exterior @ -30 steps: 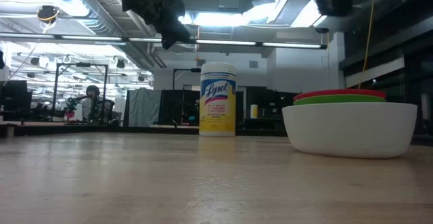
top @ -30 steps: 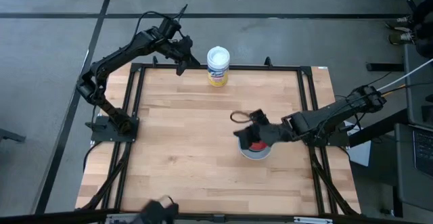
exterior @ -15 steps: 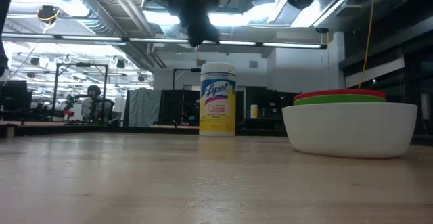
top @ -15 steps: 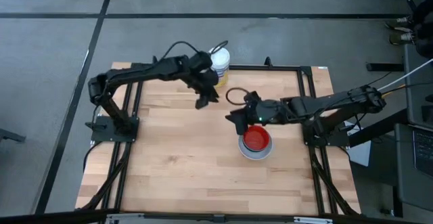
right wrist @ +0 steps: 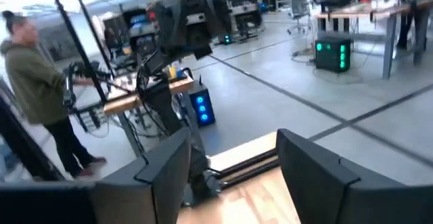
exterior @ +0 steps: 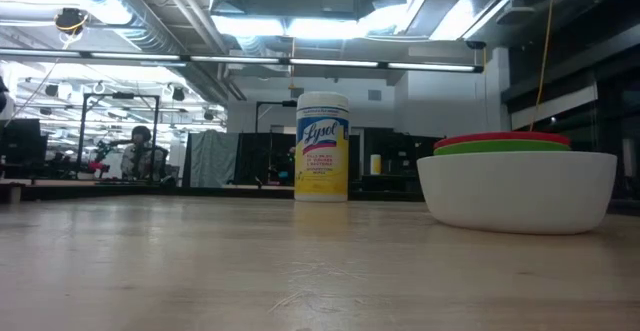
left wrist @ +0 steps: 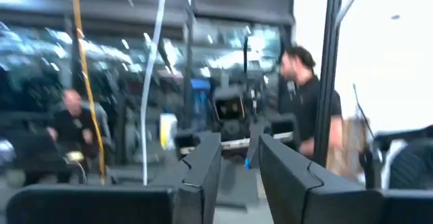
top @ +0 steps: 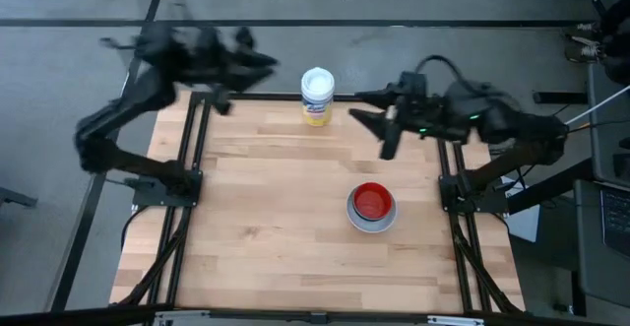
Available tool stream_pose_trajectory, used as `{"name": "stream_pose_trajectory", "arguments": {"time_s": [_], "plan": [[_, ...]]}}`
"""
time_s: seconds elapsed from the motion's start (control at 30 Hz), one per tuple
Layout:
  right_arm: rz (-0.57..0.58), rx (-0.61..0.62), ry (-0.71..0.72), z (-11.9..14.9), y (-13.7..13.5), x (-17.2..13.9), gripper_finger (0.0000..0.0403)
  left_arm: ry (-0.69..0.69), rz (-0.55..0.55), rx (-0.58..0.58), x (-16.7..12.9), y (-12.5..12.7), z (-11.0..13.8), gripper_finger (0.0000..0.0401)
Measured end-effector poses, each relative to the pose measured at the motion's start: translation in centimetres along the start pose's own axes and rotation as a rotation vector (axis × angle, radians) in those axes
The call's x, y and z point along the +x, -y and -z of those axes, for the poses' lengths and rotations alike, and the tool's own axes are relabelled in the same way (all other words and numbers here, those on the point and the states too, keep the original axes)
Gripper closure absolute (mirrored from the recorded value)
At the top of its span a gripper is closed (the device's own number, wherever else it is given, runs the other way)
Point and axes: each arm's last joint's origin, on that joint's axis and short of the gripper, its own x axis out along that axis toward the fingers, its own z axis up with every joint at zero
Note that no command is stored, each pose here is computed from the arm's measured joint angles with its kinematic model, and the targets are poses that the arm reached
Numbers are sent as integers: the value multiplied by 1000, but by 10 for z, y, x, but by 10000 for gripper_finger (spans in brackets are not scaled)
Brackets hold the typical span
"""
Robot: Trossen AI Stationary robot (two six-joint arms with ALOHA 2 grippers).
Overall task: Nest bowls inside each other
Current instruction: Return to Home Position
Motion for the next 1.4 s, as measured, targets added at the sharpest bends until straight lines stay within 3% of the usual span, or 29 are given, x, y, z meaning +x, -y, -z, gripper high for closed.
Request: {"name": "stream_pose_trajectory", "arguments": {"time_s": [0.13, 0.23, 0.33, 0.43, 0.57, 0.77, 0.97, 1.03, 1.17, 1.27, 1.4], "plan": [[45, -86, -5, -24, 2, -25, 195, 110, -52, 60, -43, 27, -36, 310], [104, -177, -90, -29, 9, -39, 205, 150, -63, 94, -75, 51, -53, 310], [167, -162, -165, -29, 16, -52, 214, 182, -67, 167, -98, 69, -63, 308], [208, -193, -265, -24, 22, -65, 221, 137, -55, 31, -121, 87, -63, 306], [344, -175, -273, -21, 33, -96, 231, -4, 3, 121, -164, 118, -52, 308], [248, -159, -202, -24, 51, -155, 243, 23, -255, 103, -245, 164, -38, 310], [203, -201, -244, 1, 76, -182, 253, 162, -305, 113, -320, 209, -11, 310], [234, -203, -267, 14, 86, -187, 256, 182, -333, 102, -338, 221, 7, 311], [355, -127, -256, 44, 116, -206, 262, 178, -398, 84, -353, 234, 39, 310], [359, -45, -211, 64, 141, -224, 266, 50, -478, 16, -352, 238, 49, 310], [362, 10, -92, 92, 165, -239, 271, 66, -517, 46, -341, 238, 51, 311]]}}
